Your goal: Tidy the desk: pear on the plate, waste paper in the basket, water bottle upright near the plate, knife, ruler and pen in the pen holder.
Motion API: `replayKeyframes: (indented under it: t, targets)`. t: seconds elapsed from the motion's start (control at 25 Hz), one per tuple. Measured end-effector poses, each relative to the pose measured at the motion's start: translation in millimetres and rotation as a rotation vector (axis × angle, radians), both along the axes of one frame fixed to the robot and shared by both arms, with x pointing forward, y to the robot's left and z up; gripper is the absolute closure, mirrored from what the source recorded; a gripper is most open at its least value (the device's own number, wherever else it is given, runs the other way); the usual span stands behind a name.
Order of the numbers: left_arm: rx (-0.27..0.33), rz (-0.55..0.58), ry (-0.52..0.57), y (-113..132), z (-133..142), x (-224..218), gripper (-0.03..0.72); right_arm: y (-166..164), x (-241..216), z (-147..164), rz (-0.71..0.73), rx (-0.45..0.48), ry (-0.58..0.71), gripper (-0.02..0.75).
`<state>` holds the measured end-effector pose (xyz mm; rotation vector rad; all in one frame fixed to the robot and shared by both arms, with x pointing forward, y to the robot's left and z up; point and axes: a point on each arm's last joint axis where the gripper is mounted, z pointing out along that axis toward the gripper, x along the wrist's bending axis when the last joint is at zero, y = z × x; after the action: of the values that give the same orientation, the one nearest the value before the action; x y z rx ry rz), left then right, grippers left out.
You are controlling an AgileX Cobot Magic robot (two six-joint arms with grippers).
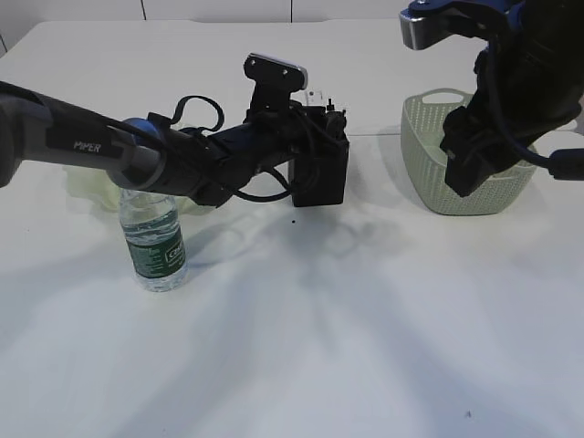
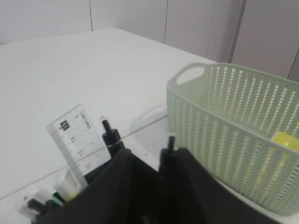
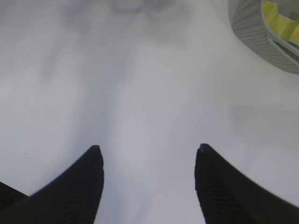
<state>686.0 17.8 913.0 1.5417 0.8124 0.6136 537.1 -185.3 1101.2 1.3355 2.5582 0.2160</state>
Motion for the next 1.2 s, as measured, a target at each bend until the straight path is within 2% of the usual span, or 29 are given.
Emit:
replayKeyframes:
  t: [0.24, 0.4, 0.44, 0.76, 1.04, 1.2]
  targets:
    - [-0.013, -0.004, -0.016, -0.4, 1.9, 0.0, 0.427, -0.2, 0.1, 0.0, 0.000, -0.002, -0.001, 0.277]
    - [-0.054, -0.016, -0.064, -1.6, 7.6, -0.4, 0.425, -0.2, 0.1, 0.0, 0.000, -0.002, -0.001, 0.277]
    - [-0.064, -0.018, -0.078, -1.7, 11.0, -0.6, 0.404, -0.2, 0.1, 0.0, 0.000, -0.002, -0.001, 0.277]
    - [-0.100, -0.019, -0.137, -0.3, 46.0, -3.0, 0.418, -0.2, 0.1, 0.0, 0.000, -0.003, -0.001, 0.277]
    - [-0.070, 0.003, -0.121, 4.7, 80.3, -7.3, 0.419, -0.2, 0.1, 0.0, 0.000, -0.003, -0.001, 0.277]
    - [-0.013, 0.037, -0.066, 12.6, 110.3, -13.9, 0.420, -0.4, 0.1, 0.0, 0.000, -0.004, -0.002, 0.277]
